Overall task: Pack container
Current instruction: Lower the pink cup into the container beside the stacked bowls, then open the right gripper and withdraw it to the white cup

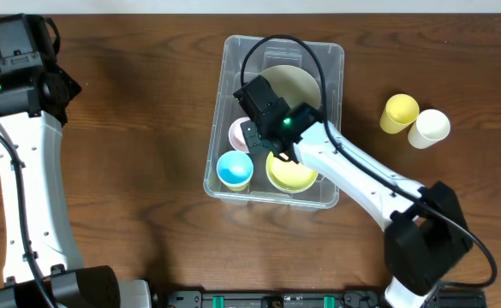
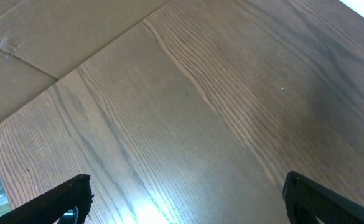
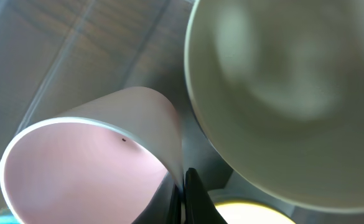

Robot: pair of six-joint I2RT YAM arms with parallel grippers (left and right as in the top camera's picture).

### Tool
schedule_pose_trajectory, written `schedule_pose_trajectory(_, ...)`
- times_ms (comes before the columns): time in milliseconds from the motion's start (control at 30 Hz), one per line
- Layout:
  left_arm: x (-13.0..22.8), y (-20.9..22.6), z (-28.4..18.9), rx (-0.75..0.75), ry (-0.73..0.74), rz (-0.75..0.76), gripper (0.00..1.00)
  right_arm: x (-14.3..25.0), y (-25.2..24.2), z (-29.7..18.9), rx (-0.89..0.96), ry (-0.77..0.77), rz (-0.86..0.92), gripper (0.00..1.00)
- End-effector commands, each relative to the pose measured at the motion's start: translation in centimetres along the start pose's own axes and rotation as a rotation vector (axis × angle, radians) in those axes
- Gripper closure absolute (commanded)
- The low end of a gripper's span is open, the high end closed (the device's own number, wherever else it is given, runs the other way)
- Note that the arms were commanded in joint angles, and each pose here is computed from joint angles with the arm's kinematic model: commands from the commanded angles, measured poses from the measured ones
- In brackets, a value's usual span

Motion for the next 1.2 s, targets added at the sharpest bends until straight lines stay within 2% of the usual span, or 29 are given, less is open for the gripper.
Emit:
schedule_pose_trajectory(0,-0.1,0.2,0.1,-0.016,-0.005,-0.01,0.02,0.4,0.0,1.1,-0.014,0.031,0.019,0.97)
schedule_pose_trajectory(100,-0.1,0.2,0.1,-0.016,-0.005,-0.01,0.02,0.4,0.0,1.1,-0.014,0.031,0.015,0.91)
schedule_pose_trajectory(167,-0.1,0.2,0.1,-0.016,-0.005,-0.01,0.02,0.4,0.0,1.1,-0.014,0.03,0.015,0.84)
schedule_pose_trajectory(200,-0.1,0.2,0.1,-0.016,-0.005,-0.01,0.02,0.4,0.0,1.1,-0.014,0.031,0.014,0.76)
schedule_pose_trajectory(300,-0.1,0.2,0.1,-0.016,-0.005,-0.01,0.02,0.3,0.0,1.0,-0.015,0.028,0.004,0.67)
schedule_pose_trajectory(467,-0.1,0.2,0.1,-0.016,-0.005,-0.01,0.02,-1.3,-0.5,-1.8,-0.01,-0.008,-0.001,0.63)
schedule_pose_trajectory(633,-0.1,0.2,0.1,-0.016,-0.005,-0.01,0.02,-3.7,-3.5,-6.6,0.029,-0.057,0.071,0.62)
schedule_pose_trajectory(867,-0.1,0.2,0.1,-0.016,-0.005,-0.01,0.02,-4.3,-13.8,-11.6,0.17,-0.077,0.315,0.6)
schedule_pose_trajectory(1167,-0.1,0.2,0.1,-0.016,-0.005,-0.01,0.02,0.1,-28.2,-13.4,0.367,0.027,0.677,0.55)
Point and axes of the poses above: each gripper's point midway between its finger pads, its own z axis out along the fingers, its own y axis along the line the jaws close on, x = y × z, the point moved 9 cm from there along -z, back along the fingers, and after that the axes turned 2 degrees about z, right-handed, at the moved point
